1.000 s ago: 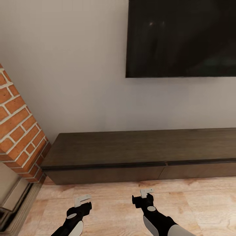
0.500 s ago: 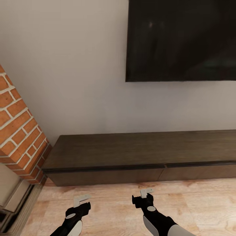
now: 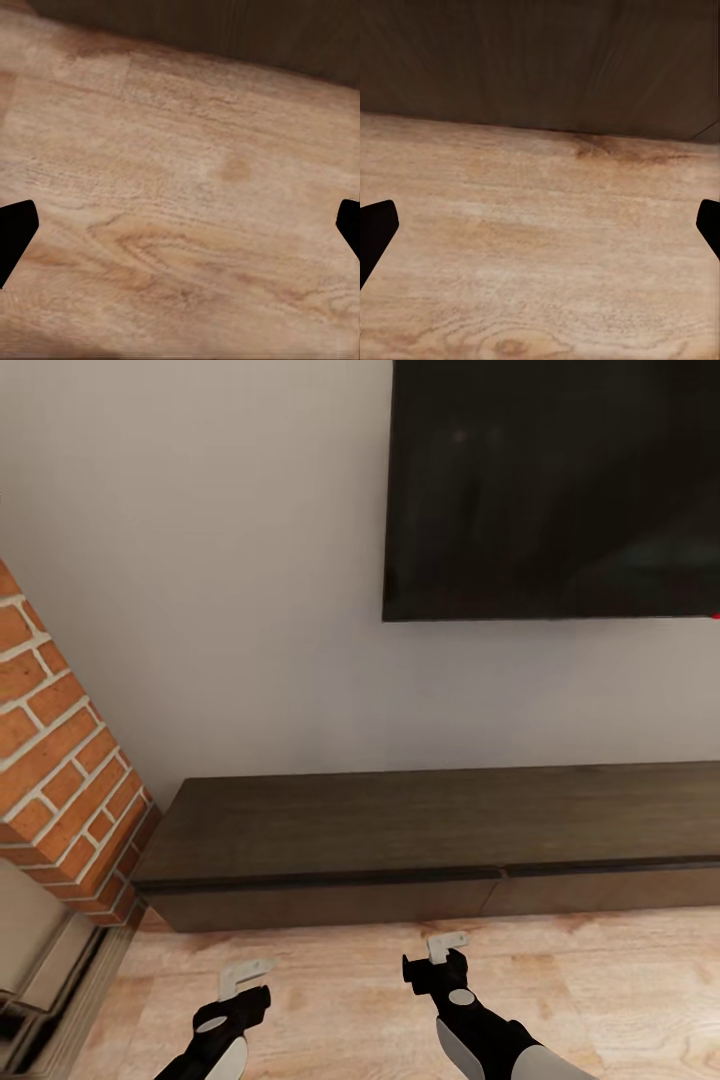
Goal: Place each of the two pumpkins and all three candles from the living room inside a cabinet in the living room (use any cabinet), then make sure every cabinet is closed, and position the cauldron so it is next to a table in the living room.
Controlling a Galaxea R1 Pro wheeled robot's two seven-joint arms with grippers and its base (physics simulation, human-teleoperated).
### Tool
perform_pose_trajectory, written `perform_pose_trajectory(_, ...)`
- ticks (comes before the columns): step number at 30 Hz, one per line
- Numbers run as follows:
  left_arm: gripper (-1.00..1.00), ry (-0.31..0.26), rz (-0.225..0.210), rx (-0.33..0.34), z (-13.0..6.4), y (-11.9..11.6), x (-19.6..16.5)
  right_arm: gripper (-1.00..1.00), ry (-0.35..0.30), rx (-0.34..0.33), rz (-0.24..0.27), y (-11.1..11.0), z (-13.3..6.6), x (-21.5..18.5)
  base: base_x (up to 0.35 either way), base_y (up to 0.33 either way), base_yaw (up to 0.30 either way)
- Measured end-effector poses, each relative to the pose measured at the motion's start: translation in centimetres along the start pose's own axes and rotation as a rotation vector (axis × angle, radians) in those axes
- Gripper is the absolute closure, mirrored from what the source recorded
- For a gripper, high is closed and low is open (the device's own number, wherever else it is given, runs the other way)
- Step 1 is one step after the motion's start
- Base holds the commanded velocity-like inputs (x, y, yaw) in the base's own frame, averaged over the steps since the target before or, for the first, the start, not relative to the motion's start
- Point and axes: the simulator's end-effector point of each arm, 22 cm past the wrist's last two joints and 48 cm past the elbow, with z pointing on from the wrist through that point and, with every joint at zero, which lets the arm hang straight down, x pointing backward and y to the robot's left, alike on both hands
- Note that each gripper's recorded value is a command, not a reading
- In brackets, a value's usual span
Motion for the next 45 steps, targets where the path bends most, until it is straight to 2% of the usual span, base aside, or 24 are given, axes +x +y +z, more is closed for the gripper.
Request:
perform_pose_trajectory(21,-1.0,0.012,0.004,-0.011,-3.0,0.6,-1.6,-1.0,0.001,0.001,-0.002,-0.2,-2.8,-2.6,0.0,0.0,0.0)
perform_pose_trajectory(25,-1.0,0.054,0.022,-0.045,-2.8,2.1,-0.1,-1.0,0.0,0.002,0.0,-0.3,-3.3,-3.0,0.0,0.0,0.0)
perform_pose_trajectory(34,-1.0,0.084,0.038,-0.077,-3.6,3.8,0.5,-1.0,0.001,0.004,0.011,-0.5,-4.5,-4.0,0.0,0.0,0.0)
perform_pose_trajectory(39,-1.0,0.145,0.066,-0.141,-3.7,6.8,2.9,-1.0,0.003,0.005,0.012,-0.5,-5.1,-4.5,0.0,0.0,0.0)
perform_pose_trajectory(42,-1.0,0.2,0.09,-0.186,-3.9,9.4,5.4,-1.0,-0.002,0.006,0.014,-0.6,-5.5,-4.9,0.0,0.0,0.0)
perform_pose_trajectory(45,-1.0,0.271,0.116,-0.189,-4.3,11.6,8.6,-1.0,0.0,0.018,0.018,-1.4,-5.8,-4.9,0.0,0.0,0.0)
